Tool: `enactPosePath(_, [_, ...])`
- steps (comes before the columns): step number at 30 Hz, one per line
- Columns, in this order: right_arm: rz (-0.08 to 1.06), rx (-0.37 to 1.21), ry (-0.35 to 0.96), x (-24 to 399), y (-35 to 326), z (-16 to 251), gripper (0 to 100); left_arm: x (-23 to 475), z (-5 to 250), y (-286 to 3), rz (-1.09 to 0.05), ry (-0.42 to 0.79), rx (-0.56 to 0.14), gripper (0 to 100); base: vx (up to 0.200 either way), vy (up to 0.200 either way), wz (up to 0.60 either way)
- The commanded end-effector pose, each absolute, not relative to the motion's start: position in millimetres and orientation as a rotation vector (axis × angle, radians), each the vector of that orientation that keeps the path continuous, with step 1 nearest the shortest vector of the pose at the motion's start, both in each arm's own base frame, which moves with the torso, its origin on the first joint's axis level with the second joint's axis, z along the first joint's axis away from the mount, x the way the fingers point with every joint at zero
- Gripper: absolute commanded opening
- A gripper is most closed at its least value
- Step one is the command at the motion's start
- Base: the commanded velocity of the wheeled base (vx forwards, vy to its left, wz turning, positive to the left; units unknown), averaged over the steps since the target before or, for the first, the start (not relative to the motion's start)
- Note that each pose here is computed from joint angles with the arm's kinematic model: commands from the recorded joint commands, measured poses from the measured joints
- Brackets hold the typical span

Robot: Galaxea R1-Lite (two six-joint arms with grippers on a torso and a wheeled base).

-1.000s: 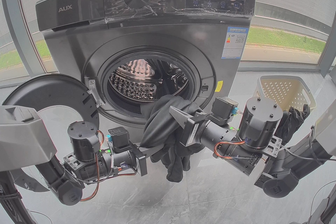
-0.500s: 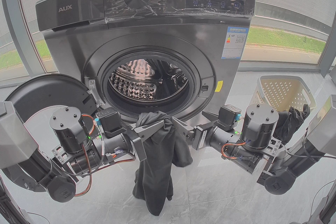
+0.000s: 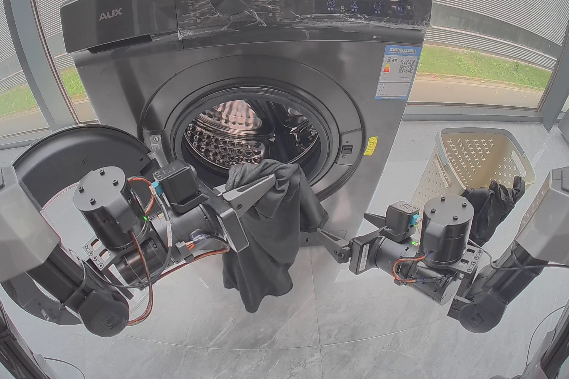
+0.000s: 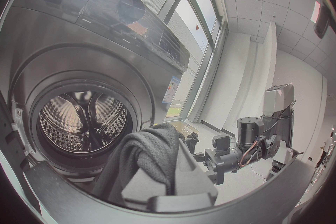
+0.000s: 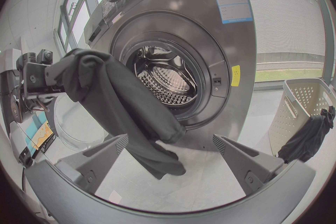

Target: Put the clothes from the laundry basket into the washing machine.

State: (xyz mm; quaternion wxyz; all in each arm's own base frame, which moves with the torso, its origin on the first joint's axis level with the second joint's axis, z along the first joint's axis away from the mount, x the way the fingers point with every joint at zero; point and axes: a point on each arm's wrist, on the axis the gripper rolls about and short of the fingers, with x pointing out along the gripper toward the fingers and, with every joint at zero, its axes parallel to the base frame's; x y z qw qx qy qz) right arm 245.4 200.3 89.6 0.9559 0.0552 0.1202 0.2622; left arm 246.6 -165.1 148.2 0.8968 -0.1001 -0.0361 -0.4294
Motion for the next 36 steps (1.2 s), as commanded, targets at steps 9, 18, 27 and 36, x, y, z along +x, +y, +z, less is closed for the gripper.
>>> enactPosePath(9, [0.522, 0.095, 0.234, 264, 187, 67, 100, 244, 149, -164, -0.906, -0.089, -0.207, 0, 0.000, 0.000, 0.00])
enactPosePath(18, [0.554, 0.089, 0.222, 268, 188, 63, 100, 244, 149, -164, -0.907, -0.087, -0.207, 0, 0.000, 0.000, 0.00])
enactPosePath(27, [0.585, 0.091, 0.220, 282, 200, 56, 100, 243, 149, -167, -0.915, -0.089, -0.208, 0, 0.000, 0.000, 0.00])
enactPosePath(36, [0.604, 0.089, 0.188, 302, 213, 48, 100, 239, 149, -166, -0.922, -0.085, -0.206, 0, 0.000, 0.000, 0.00])
